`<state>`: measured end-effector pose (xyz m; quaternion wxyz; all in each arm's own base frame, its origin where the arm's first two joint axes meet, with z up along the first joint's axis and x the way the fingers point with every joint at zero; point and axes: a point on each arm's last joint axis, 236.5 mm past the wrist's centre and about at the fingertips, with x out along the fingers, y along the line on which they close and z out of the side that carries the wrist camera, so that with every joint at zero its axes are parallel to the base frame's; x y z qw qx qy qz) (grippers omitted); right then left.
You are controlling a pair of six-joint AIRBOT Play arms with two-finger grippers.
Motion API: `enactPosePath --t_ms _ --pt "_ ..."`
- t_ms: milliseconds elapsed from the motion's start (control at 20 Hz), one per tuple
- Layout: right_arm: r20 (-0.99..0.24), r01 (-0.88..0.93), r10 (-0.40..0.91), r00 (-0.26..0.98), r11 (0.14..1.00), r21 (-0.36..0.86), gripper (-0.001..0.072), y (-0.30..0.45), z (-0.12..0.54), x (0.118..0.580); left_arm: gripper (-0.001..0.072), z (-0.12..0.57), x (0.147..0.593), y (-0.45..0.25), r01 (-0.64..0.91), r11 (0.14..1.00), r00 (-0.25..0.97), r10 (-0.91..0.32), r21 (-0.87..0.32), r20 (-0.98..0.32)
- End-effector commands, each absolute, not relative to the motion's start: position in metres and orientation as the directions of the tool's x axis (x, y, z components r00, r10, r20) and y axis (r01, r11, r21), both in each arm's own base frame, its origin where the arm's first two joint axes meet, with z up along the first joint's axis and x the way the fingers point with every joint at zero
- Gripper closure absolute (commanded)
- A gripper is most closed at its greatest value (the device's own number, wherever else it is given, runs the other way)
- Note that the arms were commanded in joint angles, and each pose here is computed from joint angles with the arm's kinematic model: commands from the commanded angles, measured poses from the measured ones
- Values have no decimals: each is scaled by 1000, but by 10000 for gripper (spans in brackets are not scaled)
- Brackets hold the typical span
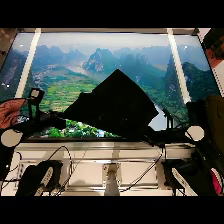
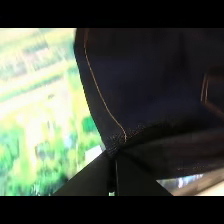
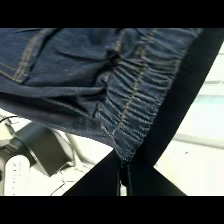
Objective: Fold the clothes and pants, and hang the long-sleeved shirts on hangers.
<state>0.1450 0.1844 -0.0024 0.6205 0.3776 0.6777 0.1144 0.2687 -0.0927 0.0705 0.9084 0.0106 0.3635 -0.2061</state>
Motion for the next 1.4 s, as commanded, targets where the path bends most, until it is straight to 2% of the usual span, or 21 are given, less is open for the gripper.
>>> enactPosePath --t_ms 0,100,250,500,700,850,1000,1150,1350 --pt "-750 448 651 118 639 625 692 183 -1 157 703 95 301 -104 376 910 679 -397 -171 -617" --pt "-720 490 642 264 554 673 692 181 6 191 703 102 330 -133 452 875 646 -457 -176 -612" --pt "-685 533 570 454 443 721 692 165 13 239 702 120 394 -190 532 837 670 -506 -124 -543" --pt "-674 597 386 630 314 738 692 125 2 295 702 114 460 -282 619 779 644 -576 -99 -503" --pt "-666 627 320 674 229 745 692 112 -9 318 703 125 494 -317 617 784 699 -585 -67 -411" --pt "-666 638 294 686 198 745 693 108 -20 330 704 115 505 -330 629 776 697 -589 -46 -409" --pt "-640 607 268 720 205 768 693 103 -19 342 703 100 517 -338 622 782 703 -582 -43 -410" --pt "-587 564 236 774 161 810 694 92 -7 356 703 92 531 -347 612 790 719 -575 -36 -391" --pt "-596 583 166 785 127 803 693 60 -9 361 703 89 551 -358 601 799 754 -563 11 -339"
